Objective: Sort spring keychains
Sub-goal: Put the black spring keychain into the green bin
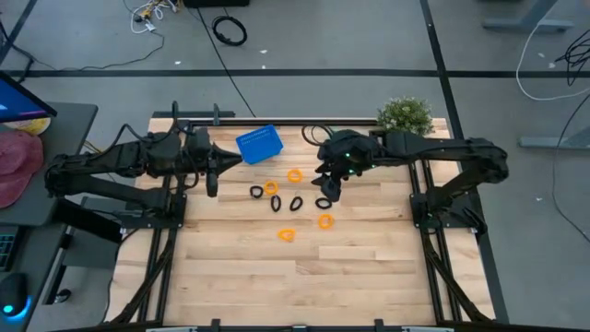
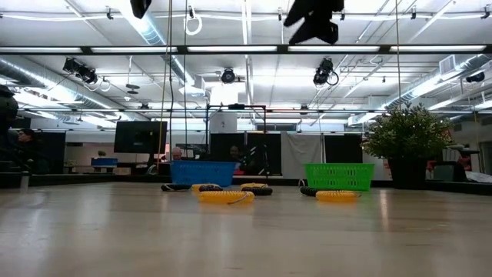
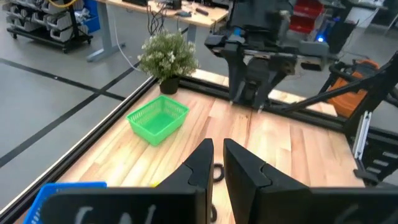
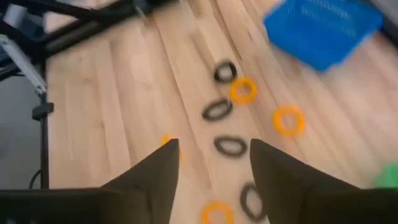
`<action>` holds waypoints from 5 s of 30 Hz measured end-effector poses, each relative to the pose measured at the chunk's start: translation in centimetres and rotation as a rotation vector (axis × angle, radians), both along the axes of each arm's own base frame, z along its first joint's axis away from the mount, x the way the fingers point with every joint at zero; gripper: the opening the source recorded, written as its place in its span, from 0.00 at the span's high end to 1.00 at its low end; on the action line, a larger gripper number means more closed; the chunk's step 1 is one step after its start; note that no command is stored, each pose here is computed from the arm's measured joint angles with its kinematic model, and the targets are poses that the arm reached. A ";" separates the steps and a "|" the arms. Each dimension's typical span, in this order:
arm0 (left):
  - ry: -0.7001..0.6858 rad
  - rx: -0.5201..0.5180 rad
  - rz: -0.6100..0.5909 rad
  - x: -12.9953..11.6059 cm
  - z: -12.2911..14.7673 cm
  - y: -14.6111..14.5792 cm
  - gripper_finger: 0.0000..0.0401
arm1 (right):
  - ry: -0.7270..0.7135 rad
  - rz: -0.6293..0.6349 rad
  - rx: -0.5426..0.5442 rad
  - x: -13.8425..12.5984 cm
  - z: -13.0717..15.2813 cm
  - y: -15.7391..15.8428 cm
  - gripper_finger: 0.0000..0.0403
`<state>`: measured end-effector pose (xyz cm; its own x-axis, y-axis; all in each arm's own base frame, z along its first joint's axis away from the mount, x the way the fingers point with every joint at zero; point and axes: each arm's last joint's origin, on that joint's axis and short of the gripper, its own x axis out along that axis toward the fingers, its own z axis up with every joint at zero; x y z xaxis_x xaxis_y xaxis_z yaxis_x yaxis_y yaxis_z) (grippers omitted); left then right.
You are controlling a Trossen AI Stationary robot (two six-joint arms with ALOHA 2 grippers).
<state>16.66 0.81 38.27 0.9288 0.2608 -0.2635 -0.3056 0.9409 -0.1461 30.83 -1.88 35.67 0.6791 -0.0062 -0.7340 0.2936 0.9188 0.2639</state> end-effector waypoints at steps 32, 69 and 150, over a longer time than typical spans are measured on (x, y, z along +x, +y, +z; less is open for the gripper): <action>0.089 -0.014 0.041 -0.3 -0.9 0.1 0.90 | 0.629 -0.025 0.024 6.5 -11.1 -2.2 0.49; 0.095 -0.014 0.041 -0.3 -0.9 0.1 0.90 | 0.733 -0.505 0.251 7.8 -20.5 -3.7 0.49; 0.092 0.013 0.115 -0.4 -0.9 0.3 0.90 | -0.018 -0.425 -0.015 -0.6 2.4 -6.6 1.00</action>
<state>16.27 1.11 37.39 0.8647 0.3678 -0.3421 -0.4229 0.9006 -0.1005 30.21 -8.50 38.10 0.6263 -0.2987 -0.7201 0.6427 0.7206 0.2600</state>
